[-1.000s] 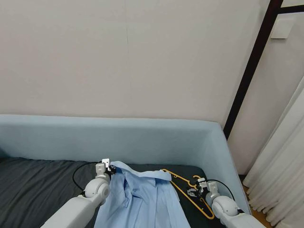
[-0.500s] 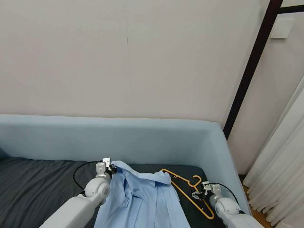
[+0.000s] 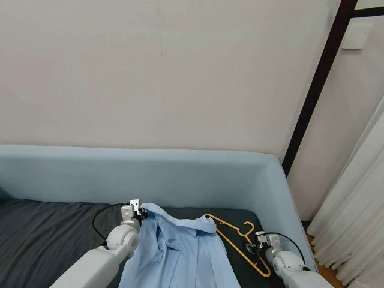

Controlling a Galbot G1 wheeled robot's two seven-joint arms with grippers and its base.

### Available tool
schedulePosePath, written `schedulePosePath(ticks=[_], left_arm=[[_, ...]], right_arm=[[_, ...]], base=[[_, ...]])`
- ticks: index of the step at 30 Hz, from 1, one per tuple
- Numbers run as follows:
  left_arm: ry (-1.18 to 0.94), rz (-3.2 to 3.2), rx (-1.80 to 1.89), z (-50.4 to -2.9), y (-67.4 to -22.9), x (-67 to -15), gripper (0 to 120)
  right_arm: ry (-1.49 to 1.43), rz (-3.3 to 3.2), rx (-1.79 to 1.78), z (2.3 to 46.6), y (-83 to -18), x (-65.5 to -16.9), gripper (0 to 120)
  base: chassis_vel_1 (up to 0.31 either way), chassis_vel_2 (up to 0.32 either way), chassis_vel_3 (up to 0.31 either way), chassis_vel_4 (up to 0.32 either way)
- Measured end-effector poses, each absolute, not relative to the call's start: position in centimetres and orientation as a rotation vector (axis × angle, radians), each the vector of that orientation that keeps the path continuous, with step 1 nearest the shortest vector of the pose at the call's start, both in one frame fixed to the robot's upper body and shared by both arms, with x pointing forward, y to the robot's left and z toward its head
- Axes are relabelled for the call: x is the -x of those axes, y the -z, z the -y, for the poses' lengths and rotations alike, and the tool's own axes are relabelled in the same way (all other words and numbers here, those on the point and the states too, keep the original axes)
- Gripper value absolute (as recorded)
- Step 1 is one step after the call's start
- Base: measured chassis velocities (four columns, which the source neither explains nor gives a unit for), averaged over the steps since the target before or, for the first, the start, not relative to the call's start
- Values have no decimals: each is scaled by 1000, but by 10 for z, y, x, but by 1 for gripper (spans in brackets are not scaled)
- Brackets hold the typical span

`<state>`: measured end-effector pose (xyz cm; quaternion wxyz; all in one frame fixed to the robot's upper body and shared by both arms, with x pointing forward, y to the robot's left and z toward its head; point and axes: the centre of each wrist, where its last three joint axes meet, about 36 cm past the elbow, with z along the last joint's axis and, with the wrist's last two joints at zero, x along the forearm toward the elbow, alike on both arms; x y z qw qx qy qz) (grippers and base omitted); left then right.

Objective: Pick up the clothes from the sofa and hang them on the clothes hanger.

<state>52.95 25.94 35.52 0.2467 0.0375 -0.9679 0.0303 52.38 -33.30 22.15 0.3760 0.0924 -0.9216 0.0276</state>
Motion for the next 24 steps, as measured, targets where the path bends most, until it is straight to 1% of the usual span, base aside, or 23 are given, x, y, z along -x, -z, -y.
schedulePosePath(ticks=[1,4,5,6,7,8,9,19,24], left_arm=[[-83,2640,-102,-259,-355,-530,0],[-85,2640,-100,-258,-355,-530,0],[-87,2641,-99,-258,-356,-530,0],[-87,2641,-99,-258,-356,-530,0],[-88,2642,-96,-257,-356,-530,0],[-89,2643,-95,-256,-356,-529,0],[-89,2644,-93,-256,-357,-529,0],[-88,2646,-91,-257,-358,-529,0],[-85,2650,-91,-258,-359,-529,0]], right_arm=[[-71,2358,-236,333,-222,-524,40],[-76,2360,-237,333,-223,-524,27],[-79,2363,-237,334,-223,-524,20],[-79,2363,-237,334,-223,-524,20],[-82,2366,-235,334,-223,-524,17],[-85,2367,-235,334,-224,-523,13],[-89,2369,-232,336,-224,-523,6],[-129,2392,-228,342,-232,-522,5],[-208,2432,-250,346,-245,-515,5]], base=[[0,0,0,0],[0,0,0,0],[0,0,0,0],[0,0,0,0],[0,0,0,0],[0,0,0,0],[0,0,0,0],[0,0,0,0],[0,0,0,0]])
